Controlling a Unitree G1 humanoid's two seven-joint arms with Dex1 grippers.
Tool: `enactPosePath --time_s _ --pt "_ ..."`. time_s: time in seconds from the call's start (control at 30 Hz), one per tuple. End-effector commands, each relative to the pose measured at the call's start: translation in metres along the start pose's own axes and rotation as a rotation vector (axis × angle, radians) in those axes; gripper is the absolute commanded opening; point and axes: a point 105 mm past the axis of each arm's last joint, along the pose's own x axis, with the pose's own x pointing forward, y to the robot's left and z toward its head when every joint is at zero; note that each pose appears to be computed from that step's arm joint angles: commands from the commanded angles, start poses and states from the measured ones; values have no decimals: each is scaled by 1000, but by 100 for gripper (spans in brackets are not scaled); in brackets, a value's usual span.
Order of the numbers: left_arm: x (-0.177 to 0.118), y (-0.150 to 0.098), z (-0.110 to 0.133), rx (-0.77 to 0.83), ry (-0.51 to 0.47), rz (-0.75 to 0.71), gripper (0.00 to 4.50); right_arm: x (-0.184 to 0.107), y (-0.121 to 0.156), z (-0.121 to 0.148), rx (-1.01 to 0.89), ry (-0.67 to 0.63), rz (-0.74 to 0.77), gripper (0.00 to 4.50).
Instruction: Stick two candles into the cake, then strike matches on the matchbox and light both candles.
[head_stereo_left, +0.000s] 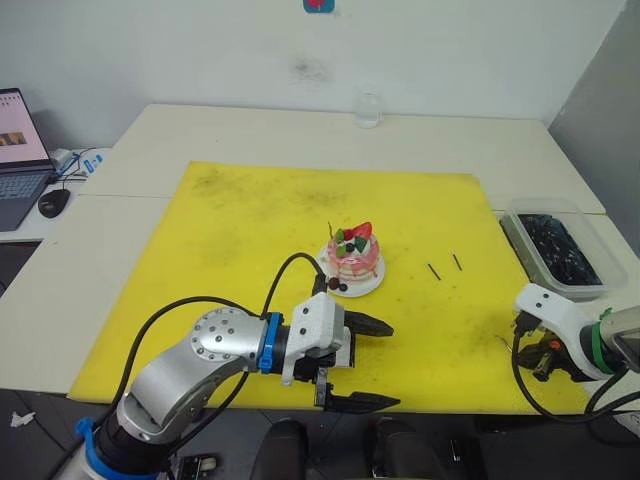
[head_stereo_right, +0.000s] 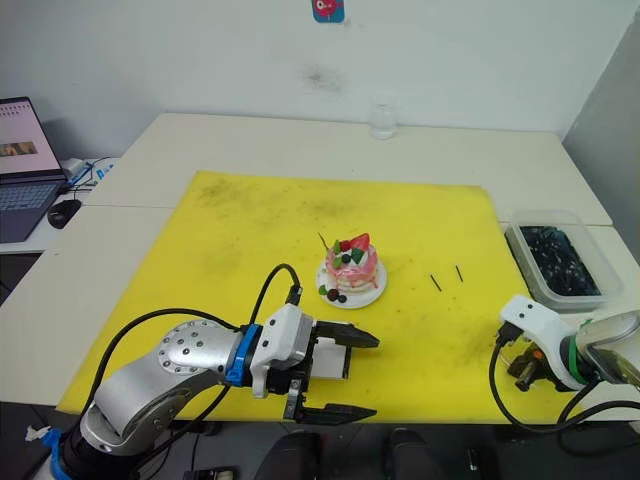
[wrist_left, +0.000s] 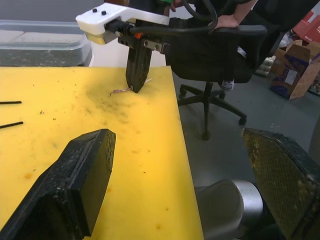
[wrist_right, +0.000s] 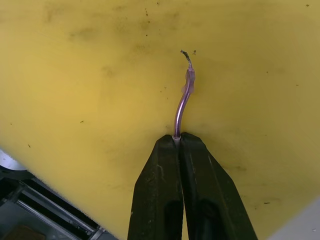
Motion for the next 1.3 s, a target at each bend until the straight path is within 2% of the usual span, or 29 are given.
enactPosePath --time_s 0.03,0.17,0.3,0.37,0.5,0.63,0.77,1.03,1.3 --pt "-5 2 10 13 -23 15 450 -25 -1 17 -2 -76 19 4" --pt "-15 6 17 -45 -53 61 450 -48 -1 52 -27 -264 26 4" --pt "-32 16 22 -113 -98 172 450 -59 0 108 -77 -602 -57 4" --pt "-42 22 21 -131 -101 238 450 -58 7 134 -106 -767 -100 4" --pt "-63 30 18 -167 -112 383 450 -53 28 181 -40 -1139 -144 4" --pt "-76 36 14 -202 -119 435 450 -48 35 204 -7 -1320 -220 4" --pt "-84 41 16 -230 -145 450 450 -37 44 212 5 -1395 -237 4" --pt "-87 46 20 -257 -150 417 450 -11 55 213 -17 -1413 -226 4" --pt "-85 49 23 -251 -136 394 450 -2 68 217 -13 -1445 -178 4"
